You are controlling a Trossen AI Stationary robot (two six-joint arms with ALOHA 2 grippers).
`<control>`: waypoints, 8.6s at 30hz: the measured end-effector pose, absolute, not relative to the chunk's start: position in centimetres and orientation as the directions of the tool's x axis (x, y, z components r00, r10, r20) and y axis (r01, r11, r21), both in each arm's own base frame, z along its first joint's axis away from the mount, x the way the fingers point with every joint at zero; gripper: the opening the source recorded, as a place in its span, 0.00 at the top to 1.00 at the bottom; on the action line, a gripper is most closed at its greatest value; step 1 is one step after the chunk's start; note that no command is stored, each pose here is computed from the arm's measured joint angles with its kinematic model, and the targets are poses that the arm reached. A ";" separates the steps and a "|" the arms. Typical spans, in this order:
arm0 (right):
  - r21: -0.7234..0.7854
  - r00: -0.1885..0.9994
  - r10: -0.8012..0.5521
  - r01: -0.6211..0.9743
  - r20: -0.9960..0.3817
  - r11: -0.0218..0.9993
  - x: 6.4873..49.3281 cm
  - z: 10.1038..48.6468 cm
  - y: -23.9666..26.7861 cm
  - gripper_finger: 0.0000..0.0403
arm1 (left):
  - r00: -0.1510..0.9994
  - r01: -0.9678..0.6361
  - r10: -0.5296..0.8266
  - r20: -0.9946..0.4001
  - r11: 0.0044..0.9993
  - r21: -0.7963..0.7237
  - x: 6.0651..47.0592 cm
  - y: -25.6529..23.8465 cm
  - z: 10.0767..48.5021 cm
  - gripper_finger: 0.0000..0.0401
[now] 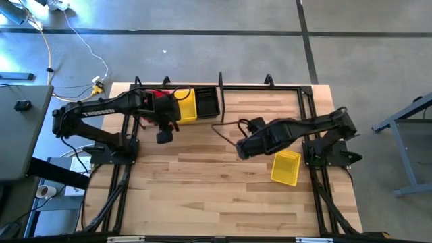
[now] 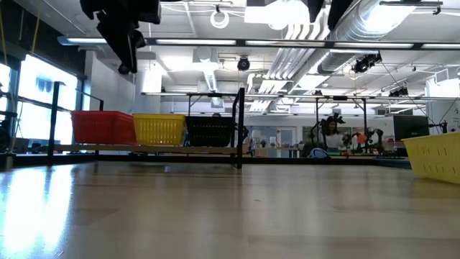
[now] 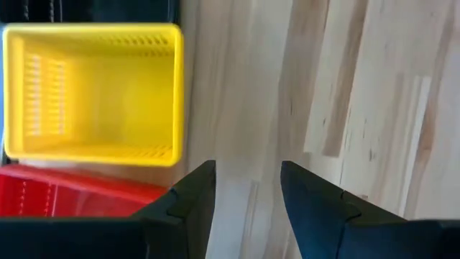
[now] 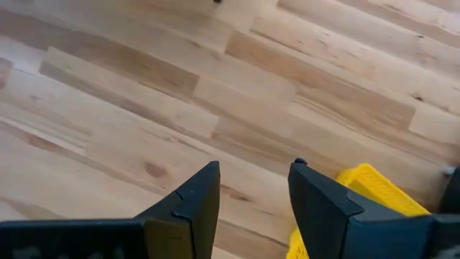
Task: Stack baskets on shelf by color
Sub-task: Stack the yellow bin on top of the yellow bin on the shelf
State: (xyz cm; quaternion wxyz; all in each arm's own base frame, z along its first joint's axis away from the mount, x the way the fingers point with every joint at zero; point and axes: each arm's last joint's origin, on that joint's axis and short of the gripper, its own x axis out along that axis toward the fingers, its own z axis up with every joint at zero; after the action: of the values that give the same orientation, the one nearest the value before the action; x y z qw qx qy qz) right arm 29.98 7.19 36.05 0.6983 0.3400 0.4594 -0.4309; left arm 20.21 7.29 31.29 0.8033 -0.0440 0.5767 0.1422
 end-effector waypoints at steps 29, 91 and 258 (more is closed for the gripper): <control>-0.102 0.008 -0.214 0.861 -0.977 0.498 23.0 31.1 8.2 0.63 | 0.378 -0.297 0.196 -0.905 0.951 0.082 21.4 6.8 31.5 0.63; -0.006 0.001 -0.122 0.998 -0.993 0.056 13.4 17.3 11.8 0.99 | 0.393 -0.318 0.130 -0.910 0.948 -0.002 22.6 2.4 31.2 0.63; 0.068 0.572 -0.690 0.789 -0.444 0.611 31.9 44.5 -8.3 0.69 | 0.524 -0.324 0.430 -0.736 0.899 0.295 18.3 9.1 26.2 1.00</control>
State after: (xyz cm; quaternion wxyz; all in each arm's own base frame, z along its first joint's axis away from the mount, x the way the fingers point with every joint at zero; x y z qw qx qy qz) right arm 31.92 -8.27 44.49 0.8769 0.1303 0.1905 -0.4216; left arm 18.29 9.11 26.19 0.8707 0.0605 0.4375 0.2164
